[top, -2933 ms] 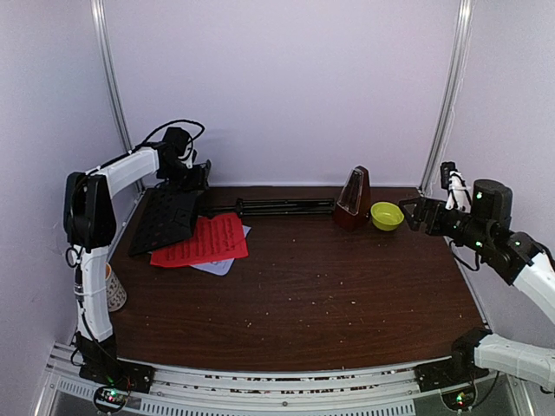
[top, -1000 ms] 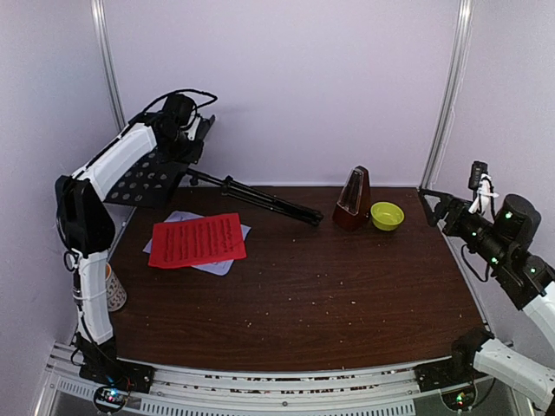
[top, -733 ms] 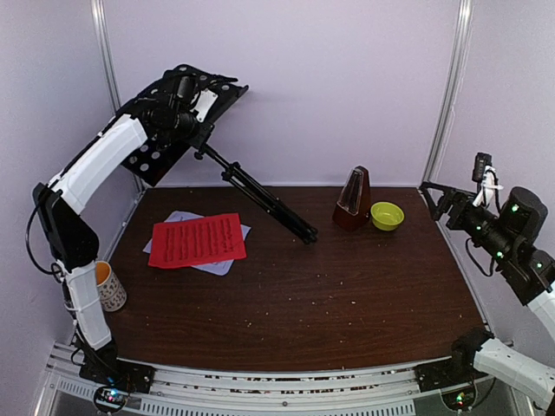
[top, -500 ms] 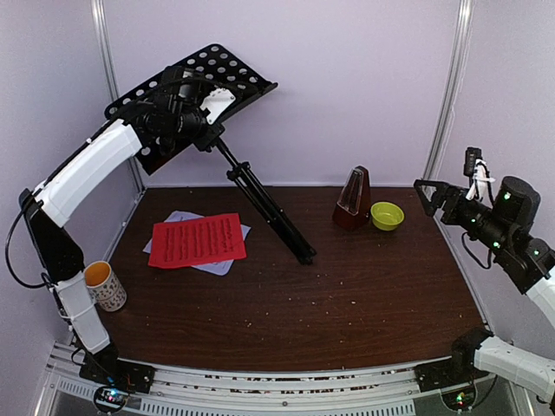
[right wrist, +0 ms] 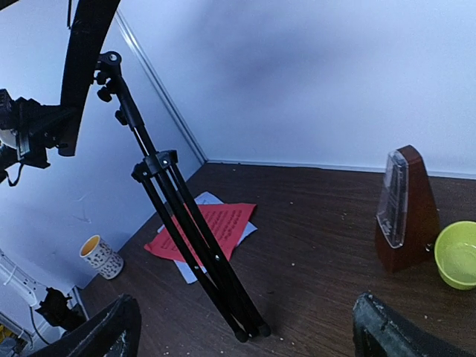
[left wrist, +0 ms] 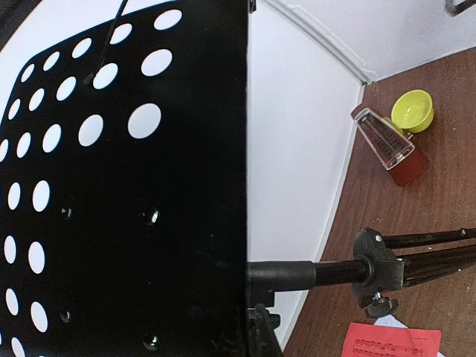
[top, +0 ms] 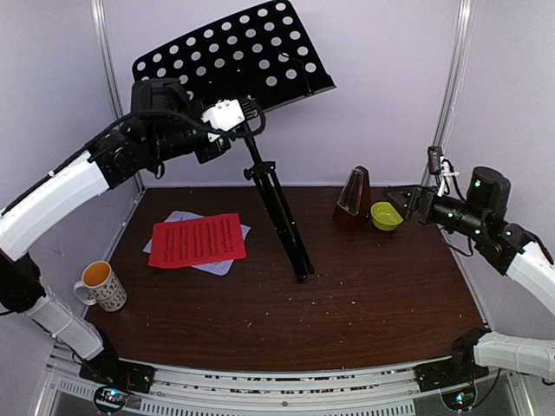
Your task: Set up the instrument practice props
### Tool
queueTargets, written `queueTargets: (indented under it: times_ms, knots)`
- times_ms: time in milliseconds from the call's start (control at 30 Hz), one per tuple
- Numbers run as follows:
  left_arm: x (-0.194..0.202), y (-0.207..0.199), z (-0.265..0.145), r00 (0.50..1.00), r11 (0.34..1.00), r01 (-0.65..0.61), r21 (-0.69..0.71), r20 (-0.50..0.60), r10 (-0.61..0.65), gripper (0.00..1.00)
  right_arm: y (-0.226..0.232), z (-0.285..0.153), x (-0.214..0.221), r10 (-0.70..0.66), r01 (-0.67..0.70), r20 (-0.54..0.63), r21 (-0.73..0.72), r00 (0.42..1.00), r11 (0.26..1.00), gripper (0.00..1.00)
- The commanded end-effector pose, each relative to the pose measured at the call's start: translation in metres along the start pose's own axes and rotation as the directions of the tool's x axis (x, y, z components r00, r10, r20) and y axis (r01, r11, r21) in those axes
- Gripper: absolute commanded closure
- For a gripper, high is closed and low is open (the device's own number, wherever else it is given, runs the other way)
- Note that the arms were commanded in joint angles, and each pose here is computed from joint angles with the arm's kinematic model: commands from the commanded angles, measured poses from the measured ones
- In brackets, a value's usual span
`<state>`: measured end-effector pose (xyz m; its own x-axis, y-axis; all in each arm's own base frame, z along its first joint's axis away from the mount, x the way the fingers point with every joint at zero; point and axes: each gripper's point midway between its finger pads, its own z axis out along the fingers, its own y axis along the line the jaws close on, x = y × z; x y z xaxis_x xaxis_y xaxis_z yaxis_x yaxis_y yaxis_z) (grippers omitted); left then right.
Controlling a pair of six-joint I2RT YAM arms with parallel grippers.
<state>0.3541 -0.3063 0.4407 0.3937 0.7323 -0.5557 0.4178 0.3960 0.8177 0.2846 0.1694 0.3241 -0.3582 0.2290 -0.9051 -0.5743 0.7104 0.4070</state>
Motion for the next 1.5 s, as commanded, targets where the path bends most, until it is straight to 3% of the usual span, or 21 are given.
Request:
queueTargets:
  times_ms: [0, 267, 600, 933, 1133, 1467]
  knots:
    - [-0.098, 0.094, -0.097, 0.880, 0.944, 0.055, -0.325, 0.462, 0.108, 1.00, 0.037, 0.005, -0.028, -0.024, 0.043, 0.091, -0.214, 0.996, 0.976, 0.00]
    - [-0.127, 0.064, -0.129, 0.757, 0.980, 0.043, -0.194, 0.646, 0.095, 1.00, 0.051, 0.042, -0.047, 0.044, -0.010, 0.080, -0.377, 0.996, 0.926, 0.00]
    - [-0.164, 0.044, -0.157, 0.661, 0.981, -0.031, -0.193, 0.732, 0.165, 1.00, 0.099, 0.078, -0.060, 0.091, -0.081, -0.009, -0.567, 0.996, 0.820, 0.03]
    - [-0.178, 0.032, -0.163, 0.628, 0.981, -0.068, -0.182, 0.757, 0.184, 1.00, 0.156, 0.085, -0.049, 0.150, -0.195, -0.126, -0.709, 0.981, 0.678, 0.08]
    - [-0.181, 0.029, -0.161, 0.620, 0.982, -0.072, -0.176, 0.763, 0.182, 1.00, 0.169, 0.101, -0.029, 0.097, -0.182, -0.161, -0.688, 0.982, 0.702, 0.13]
    - [-0.183, 0.023, -0.157, 0.617, 0.982, -0.082, -0.169, 0.765, 0.183, 1.00, 0.186, 0.117, -0.019, 0.090, -0.196, -0.187, -0.696, 0.978, 0.691, 0.35]
